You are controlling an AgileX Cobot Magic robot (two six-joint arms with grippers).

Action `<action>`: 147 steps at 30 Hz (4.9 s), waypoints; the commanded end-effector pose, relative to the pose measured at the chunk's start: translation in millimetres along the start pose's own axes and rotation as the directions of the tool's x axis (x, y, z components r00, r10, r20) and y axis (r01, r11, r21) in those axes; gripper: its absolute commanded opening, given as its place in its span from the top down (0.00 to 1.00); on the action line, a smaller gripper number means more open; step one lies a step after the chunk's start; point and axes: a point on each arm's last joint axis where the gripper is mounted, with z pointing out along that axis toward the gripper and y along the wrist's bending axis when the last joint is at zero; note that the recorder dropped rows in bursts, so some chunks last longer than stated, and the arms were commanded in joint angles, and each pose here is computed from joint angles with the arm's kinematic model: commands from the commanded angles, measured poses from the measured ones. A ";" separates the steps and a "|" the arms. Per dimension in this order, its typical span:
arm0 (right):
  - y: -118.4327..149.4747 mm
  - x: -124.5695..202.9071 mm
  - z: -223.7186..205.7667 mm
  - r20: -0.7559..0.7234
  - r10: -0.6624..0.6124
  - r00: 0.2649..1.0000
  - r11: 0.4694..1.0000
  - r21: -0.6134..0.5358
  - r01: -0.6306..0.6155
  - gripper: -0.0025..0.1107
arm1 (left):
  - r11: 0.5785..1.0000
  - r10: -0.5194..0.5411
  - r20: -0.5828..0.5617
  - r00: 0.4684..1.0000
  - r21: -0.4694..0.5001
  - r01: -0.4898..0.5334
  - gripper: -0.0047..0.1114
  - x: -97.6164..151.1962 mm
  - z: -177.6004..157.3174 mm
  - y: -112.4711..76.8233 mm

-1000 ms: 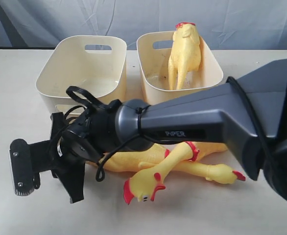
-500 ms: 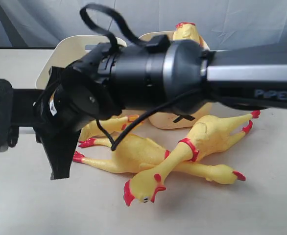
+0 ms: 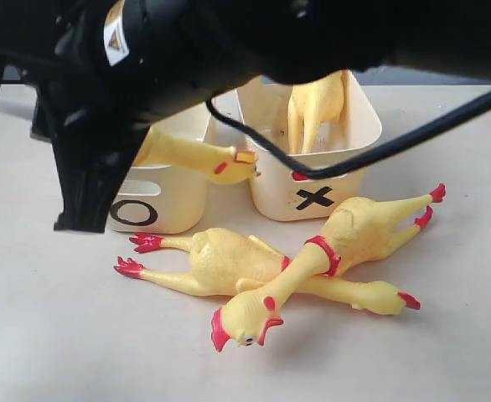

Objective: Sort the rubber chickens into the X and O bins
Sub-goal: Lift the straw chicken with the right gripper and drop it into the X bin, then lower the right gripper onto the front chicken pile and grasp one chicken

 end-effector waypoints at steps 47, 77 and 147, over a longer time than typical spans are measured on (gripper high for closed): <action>-145.7 131.2 -27.8 0.205 0.603 0.771 0.645 0.444 -0.623 0.70 | 1.000 0.001 0.026 1.000 0.011 -0.002 0.96 -4.3 -1.0 -0.6; 26.3 171.9 -5.2 -0.514 0.119 0.849 0.861 -0.372 -0.346 0.51 | 1.000 0.001 0.026 1.000 0.011 -0.002 0.96 -4.3 -1.0 -0.6; 76.8 152.7 25.7 -0.383 -0.076 0.920 0.919 -0.384 -0.084 0.99 | 1.000 0.001 0.026 1.000 0.011 -0.002 0.96 -4.3 -1.0 -0.6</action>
